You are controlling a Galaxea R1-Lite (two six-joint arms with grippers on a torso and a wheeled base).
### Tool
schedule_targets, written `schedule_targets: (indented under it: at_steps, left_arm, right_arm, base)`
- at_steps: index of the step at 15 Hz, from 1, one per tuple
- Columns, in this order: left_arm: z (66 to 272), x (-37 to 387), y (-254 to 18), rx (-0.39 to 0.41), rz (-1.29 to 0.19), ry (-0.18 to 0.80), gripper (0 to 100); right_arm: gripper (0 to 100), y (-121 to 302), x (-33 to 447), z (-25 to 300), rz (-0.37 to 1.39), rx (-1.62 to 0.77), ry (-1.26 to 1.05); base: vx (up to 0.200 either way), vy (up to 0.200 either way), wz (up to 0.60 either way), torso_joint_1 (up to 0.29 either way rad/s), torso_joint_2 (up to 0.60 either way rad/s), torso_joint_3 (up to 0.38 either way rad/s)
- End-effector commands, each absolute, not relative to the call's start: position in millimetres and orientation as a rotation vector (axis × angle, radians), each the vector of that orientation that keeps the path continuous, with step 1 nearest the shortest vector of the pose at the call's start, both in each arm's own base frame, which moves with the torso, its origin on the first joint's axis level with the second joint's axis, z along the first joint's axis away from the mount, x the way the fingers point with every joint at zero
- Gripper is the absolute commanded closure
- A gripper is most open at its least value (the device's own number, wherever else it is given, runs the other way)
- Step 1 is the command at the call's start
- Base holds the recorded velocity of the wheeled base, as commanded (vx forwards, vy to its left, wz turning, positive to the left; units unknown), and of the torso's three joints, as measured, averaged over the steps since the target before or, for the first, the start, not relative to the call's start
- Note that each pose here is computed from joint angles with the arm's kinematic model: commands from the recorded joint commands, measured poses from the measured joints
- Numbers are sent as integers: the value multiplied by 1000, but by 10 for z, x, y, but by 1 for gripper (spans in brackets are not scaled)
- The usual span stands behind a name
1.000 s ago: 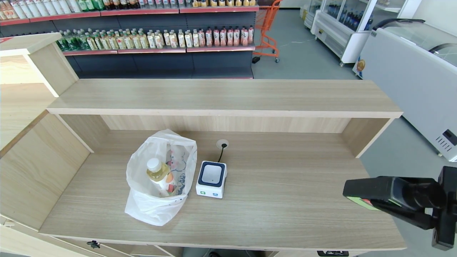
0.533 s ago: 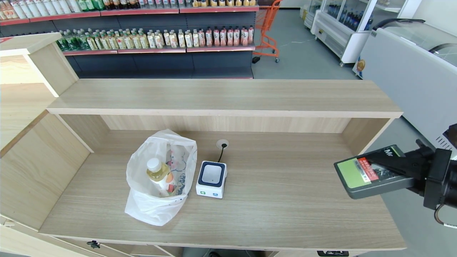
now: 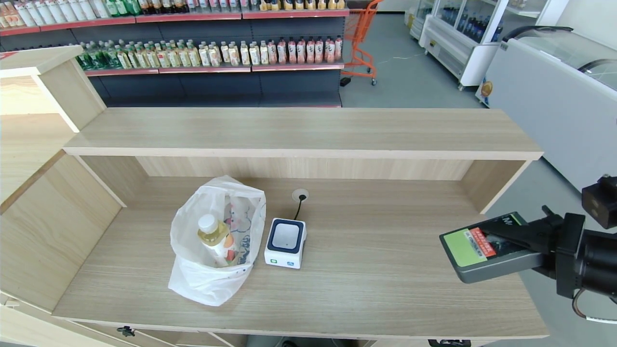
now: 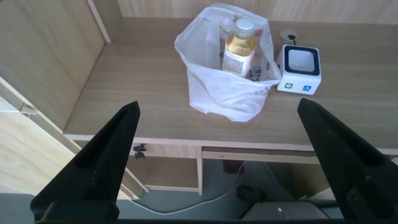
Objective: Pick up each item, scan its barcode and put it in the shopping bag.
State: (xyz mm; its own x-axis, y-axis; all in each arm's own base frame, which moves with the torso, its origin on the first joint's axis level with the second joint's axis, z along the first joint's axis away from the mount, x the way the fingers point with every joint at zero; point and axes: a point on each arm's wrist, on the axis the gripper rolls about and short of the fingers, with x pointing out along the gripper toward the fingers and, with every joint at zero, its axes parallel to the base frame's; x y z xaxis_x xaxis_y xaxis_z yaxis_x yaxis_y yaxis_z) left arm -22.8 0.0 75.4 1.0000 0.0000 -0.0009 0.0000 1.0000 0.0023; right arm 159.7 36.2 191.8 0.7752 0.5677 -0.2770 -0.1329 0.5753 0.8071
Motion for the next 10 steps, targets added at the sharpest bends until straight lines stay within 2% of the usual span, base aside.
schedule_targets:
  at_steps: [1, 7, 10]
  left_arm:
    - [755, -228, 0, 2, 0, 0, 0]
    - [755, -228, 0, -2, 2, 0, 0]
    - [755, -228, 0, 0, 2, 0, 0]
  right_arm:
    - [100, 358, 1612, 1920, 432, 869, 557]
    - [100, 373, 1745, 1875, 412, 840, 583]
    - [100, 357, 2090, 1625, 286, 648, 615]
  base:
    - [0, 200, 0, 2, -7, 7]
    - [0, 200, 0, 6, 6, 2]
    - [0, 200, 0, 4, 4, 4]
